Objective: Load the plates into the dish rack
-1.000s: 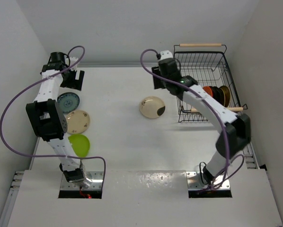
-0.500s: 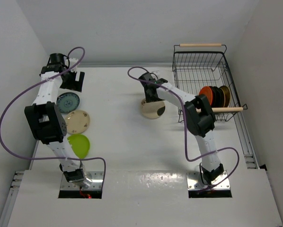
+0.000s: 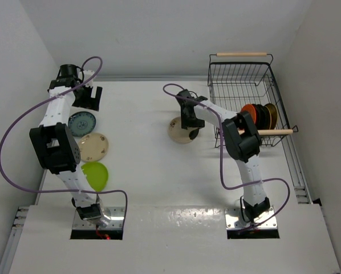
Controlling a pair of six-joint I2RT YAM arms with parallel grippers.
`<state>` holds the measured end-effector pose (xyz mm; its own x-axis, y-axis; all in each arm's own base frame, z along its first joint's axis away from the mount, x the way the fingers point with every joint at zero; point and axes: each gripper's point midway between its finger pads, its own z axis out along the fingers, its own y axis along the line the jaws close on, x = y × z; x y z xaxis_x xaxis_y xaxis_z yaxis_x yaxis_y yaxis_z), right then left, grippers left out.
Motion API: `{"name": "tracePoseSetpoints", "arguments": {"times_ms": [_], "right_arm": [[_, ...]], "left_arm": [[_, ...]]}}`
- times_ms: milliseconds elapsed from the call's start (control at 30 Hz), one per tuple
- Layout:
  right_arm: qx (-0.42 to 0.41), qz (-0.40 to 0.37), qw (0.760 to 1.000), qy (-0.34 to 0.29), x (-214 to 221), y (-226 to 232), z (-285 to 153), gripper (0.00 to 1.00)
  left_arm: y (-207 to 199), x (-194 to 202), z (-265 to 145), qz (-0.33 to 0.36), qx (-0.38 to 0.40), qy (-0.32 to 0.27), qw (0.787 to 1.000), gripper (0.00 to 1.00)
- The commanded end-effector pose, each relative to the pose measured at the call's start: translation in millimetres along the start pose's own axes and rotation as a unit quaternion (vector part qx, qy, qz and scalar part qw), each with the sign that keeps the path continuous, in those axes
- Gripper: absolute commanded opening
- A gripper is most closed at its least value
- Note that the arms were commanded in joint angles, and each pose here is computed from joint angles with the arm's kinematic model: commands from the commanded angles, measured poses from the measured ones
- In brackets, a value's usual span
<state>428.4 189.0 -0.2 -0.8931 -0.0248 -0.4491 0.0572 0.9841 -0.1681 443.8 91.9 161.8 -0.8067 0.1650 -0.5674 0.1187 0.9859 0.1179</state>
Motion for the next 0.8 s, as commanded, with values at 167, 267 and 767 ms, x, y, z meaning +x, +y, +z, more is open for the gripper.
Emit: {"name": "tracePoseSetpoints", "arguments": {"times_ms": [167, 267, 767], "right_arm": [[-0.167, -0.02, 0.983, 0.078, 58, 52, -11, 0.51], [-0.211, -0.052, 0.973, 0.071, 65, 65, -26, 0.5], [-0.251, -0.039, 0.962, 0.101, 107, 69, -24, 0.0]], "left_arm": [[1, -18, -16, 0.007, -0.002, -0.033, 0.999, 1.0], [0, -15, -14, 0.007, 0.0, -0.029, 1.0, 1.0], [0, -15, -14, 0.011, 0.0, -0.029, 1.0, 1.0]]}}
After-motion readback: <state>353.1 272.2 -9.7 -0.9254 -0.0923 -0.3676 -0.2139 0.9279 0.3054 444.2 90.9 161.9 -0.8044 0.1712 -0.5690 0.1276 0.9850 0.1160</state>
